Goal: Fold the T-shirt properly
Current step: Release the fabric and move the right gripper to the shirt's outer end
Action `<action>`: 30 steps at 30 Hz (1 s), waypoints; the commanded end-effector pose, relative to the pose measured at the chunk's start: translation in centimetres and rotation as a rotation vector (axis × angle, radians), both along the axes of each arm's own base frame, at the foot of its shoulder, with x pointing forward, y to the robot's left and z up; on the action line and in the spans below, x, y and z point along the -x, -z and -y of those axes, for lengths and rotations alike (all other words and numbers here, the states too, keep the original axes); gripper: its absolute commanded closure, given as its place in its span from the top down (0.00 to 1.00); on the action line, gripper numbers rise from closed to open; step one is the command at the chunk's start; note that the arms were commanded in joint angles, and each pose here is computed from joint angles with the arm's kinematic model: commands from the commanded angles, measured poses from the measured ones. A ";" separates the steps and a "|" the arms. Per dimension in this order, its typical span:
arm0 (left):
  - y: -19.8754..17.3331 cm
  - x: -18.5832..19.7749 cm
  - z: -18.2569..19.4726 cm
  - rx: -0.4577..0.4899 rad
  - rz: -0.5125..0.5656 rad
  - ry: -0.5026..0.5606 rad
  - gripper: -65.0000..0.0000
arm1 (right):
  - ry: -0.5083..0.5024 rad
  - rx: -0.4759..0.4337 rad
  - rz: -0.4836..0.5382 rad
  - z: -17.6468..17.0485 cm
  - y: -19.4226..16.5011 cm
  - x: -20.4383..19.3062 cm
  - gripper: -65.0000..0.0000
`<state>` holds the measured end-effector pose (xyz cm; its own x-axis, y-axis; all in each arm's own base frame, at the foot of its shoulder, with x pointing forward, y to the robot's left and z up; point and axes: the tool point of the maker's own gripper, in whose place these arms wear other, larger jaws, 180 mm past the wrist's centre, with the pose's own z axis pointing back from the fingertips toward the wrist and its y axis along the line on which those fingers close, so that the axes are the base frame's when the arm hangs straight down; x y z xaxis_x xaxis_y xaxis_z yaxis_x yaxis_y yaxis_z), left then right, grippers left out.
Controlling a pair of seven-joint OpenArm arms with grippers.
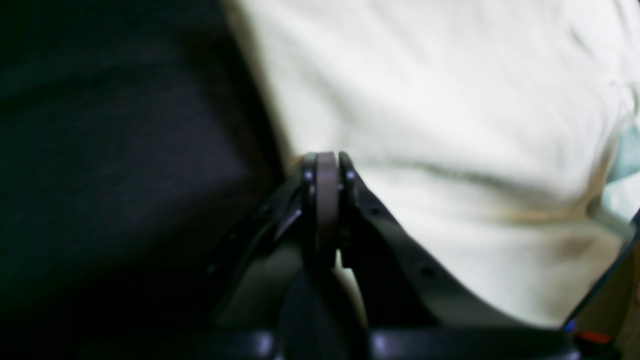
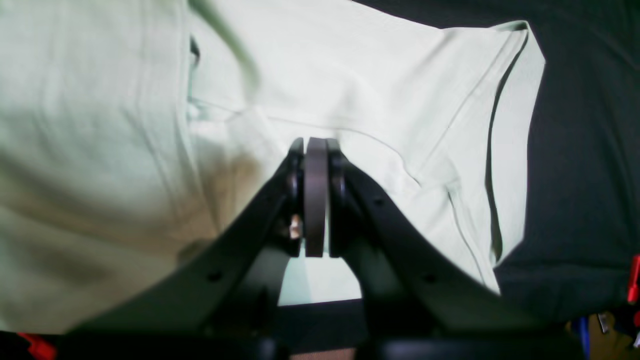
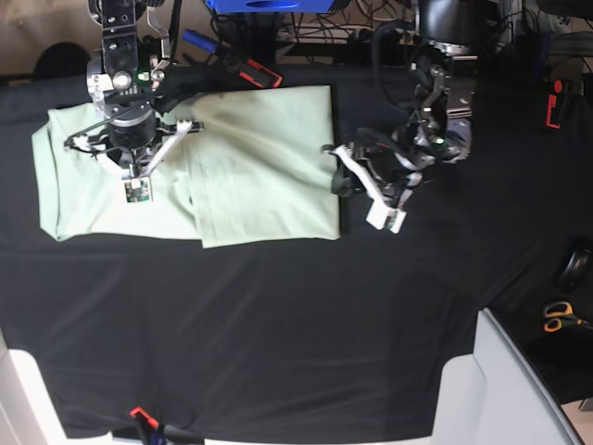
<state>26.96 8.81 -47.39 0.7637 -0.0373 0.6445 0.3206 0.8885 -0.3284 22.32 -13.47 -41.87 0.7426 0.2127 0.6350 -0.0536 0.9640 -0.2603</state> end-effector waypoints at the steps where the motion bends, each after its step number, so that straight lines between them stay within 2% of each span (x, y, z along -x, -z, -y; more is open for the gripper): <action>1: -1.1 -1.2 -0.5 0.007 0.047 -0.007 0.00 | 0.001 0.005 0.045 0.1 -1.0 -0.7 0.00; 7: -1.6 -1.9 -4.1 -0.022 0.063 -0.090 0.00 | 0.003 0.004 0.050 0.1 -1.2 -0.8 0.00; 12: -2.8 -1.2 -6.0 -0.042 0.096 -0.136 0.00 | 0.100 0.044 0.150 4.0 -4.6 -2.2 0.00; 14: -3.4 -0.7 -6.9 -0.054 0.112 -0.156 0.00 | 0.151 0.012 0.185 5.6 -5.6 -2.6 0.00; 17: -3.6 0.8 -9.3 -0.093 0.107 -0.197 0.00 | 0.181 -0.113 0.206 7.6 -6.1 -2.9 0.00; 20: -3.1 2.9 -12.8 -0.145 0.077 -0.255 0.00 | 0.202 -0.174 0.190 9.8 -6.1 -2.2 0.00; 26: -3.5 6.6 -20.7 -0.260 0.035 -0.389 0.00 | 0.187 -0.175 0.137 10.0 -5.4 -1.3 0.00; 28: -4.1 7.5 -23.2 -0.295 0.037 -0.438 0.00 | 0.183 -0.192 0.089 9.2 -4.5 -0.5 0.00; 30: -4.7 8.2 -25.0 -0.318 0.040 -0.480 0.00 | 0.115 -0.223 0.027 6.4 -3.3 0.3 0.00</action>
<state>17.94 33.46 -43.81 0.7459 0.1264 0.6539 -0.1467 0.9889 -0.0239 21.29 -20.70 -39.42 0.7659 -0.0205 0.6426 0.0831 0.9943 -0.0673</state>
